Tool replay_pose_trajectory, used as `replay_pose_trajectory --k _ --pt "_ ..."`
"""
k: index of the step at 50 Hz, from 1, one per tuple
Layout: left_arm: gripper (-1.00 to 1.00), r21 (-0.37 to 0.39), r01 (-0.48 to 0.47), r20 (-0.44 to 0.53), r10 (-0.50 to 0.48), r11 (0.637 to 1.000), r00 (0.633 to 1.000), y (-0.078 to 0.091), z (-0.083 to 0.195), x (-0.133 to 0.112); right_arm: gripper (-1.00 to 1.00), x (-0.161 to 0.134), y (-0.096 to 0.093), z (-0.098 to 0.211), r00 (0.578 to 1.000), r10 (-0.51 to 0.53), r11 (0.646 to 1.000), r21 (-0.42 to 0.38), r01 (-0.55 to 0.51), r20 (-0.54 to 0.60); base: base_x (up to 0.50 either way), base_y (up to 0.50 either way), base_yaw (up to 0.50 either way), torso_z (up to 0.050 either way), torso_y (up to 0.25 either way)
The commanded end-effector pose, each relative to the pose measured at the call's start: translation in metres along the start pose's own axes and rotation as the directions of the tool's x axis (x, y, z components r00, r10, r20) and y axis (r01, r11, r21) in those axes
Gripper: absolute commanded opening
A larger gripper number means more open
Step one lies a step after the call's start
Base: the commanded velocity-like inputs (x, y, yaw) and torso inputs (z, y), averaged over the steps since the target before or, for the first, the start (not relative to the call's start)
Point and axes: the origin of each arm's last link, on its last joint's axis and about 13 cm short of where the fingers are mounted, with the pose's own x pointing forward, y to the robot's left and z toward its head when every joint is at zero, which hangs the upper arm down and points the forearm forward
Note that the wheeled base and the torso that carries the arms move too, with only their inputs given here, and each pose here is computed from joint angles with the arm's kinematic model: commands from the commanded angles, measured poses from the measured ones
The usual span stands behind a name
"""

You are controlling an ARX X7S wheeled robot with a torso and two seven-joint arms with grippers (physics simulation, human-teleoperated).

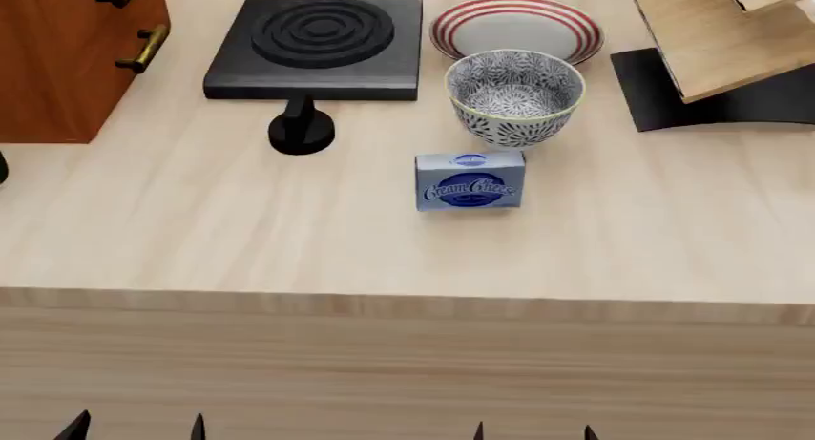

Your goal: Pick up the cream cheese and put it in the bowl.

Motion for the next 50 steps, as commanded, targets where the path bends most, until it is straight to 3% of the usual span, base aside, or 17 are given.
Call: replay_pose_trajectory --k 1,8,50 --pt "1.0 0.0 0.0 0.0 0.0 1.0 1.0 0.0 0.0 0.0 1.0 0.0 0.0 0.0 1.0 0.0 1.0 0.0 0.0 0.0 0.0 0.0 0.0 0.0 0.0" --pt "1.0 -0.01 -0.008 0.004 0.008 1.0 1.0 0.001 0.003 0.001 1.0 -0.001 -0.001 0.002 1.0 0.002 1.0 0.016 -0.002 -0.002 0.0 0.0 0.0 0.002 0.0" --pt "1.0 -0.021 0.009 -0.014 -0.009 1.0 1.0 0.002 0.008 0.002 1.0 -0.002 -0.004 0.009 1.0 0.005 0.999 0.039 -0.005 -0.009 0.0 0.0 0.0 0.05 0.0"
